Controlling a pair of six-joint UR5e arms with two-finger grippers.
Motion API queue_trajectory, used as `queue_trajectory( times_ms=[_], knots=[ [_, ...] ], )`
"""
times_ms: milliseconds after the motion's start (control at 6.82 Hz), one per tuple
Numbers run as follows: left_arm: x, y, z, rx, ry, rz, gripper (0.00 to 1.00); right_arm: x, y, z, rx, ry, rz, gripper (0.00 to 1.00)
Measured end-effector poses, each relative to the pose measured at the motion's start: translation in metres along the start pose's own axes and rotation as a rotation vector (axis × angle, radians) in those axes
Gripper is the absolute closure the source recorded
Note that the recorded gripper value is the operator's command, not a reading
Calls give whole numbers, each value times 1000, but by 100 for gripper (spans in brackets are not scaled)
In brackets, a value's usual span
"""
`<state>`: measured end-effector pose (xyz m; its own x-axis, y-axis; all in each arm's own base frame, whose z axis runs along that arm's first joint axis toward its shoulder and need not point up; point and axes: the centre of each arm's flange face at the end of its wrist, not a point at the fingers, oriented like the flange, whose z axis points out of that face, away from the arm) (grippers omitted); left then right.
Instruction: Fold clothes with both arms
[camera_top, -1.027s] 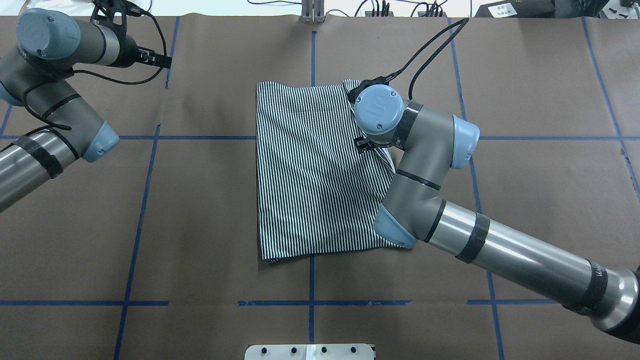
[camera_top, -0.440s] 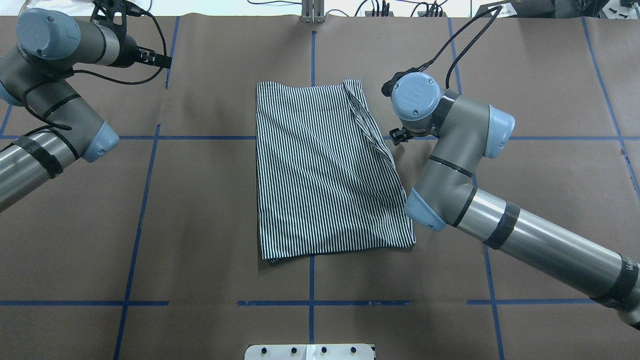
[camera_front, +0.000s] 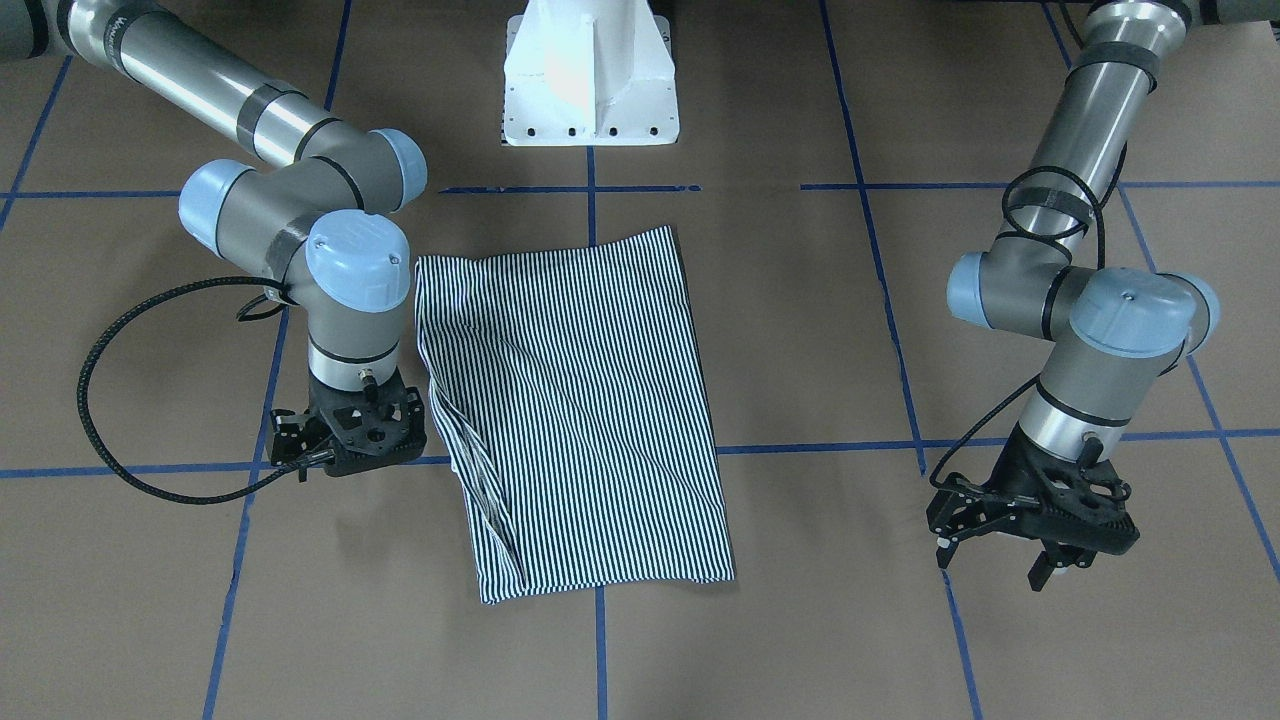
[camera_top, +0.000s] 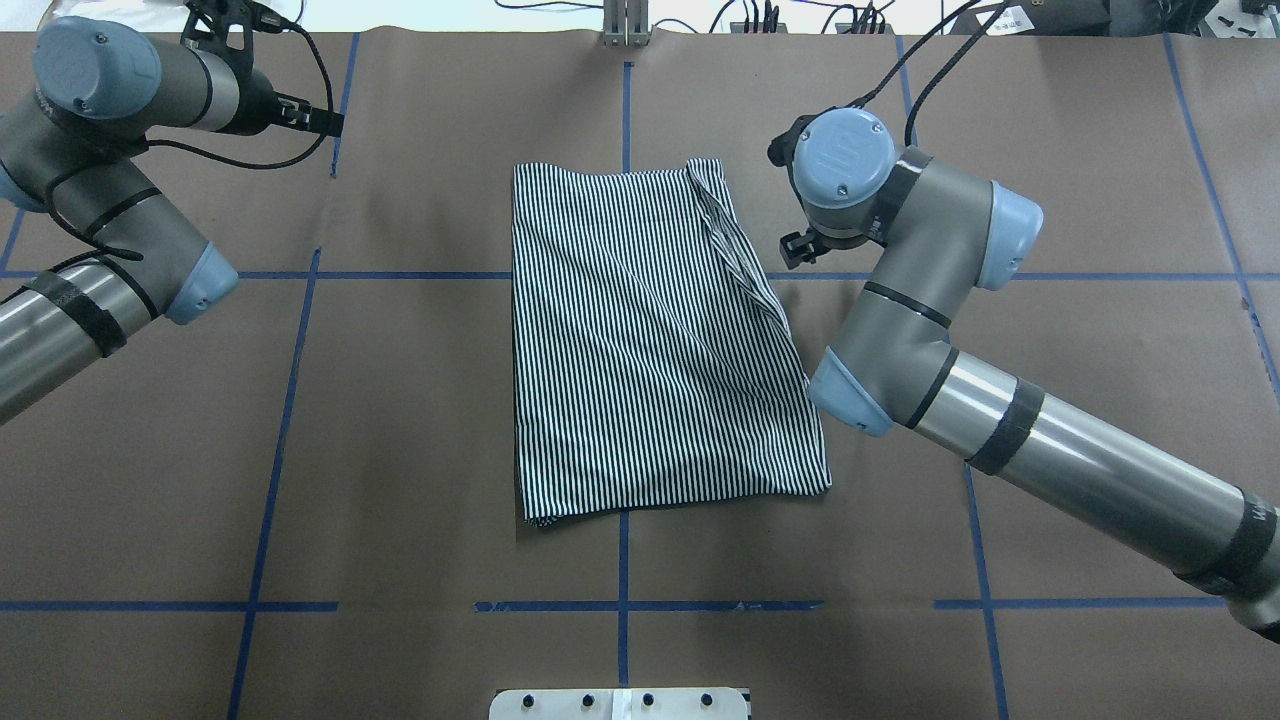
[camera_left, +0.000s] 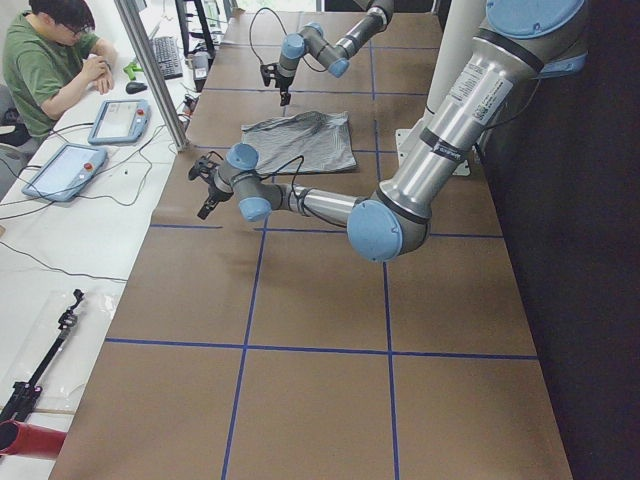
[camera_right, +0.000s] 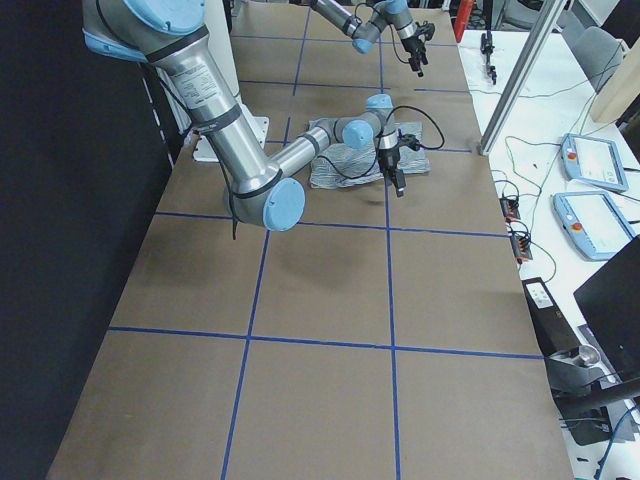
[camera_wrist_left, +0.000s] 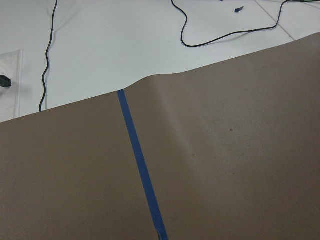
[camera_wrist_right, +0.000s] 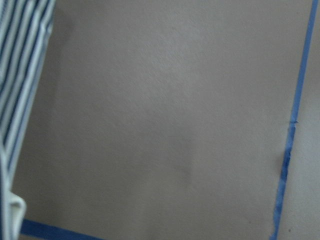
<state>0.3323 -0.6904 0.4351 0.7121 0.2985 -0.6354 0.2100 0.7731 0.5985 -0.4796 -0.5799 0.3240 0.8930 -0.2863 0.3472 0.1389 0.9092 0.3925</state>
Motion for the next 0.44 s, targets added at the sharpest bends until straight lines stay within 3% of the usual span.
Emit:
queue_trajectory(
  times_ms=[440],
  knots=[
    [1, -1, -1, 3, 3, 0, 0, -84, -50, -41, 17, -55, 101, 0]
  ],
)
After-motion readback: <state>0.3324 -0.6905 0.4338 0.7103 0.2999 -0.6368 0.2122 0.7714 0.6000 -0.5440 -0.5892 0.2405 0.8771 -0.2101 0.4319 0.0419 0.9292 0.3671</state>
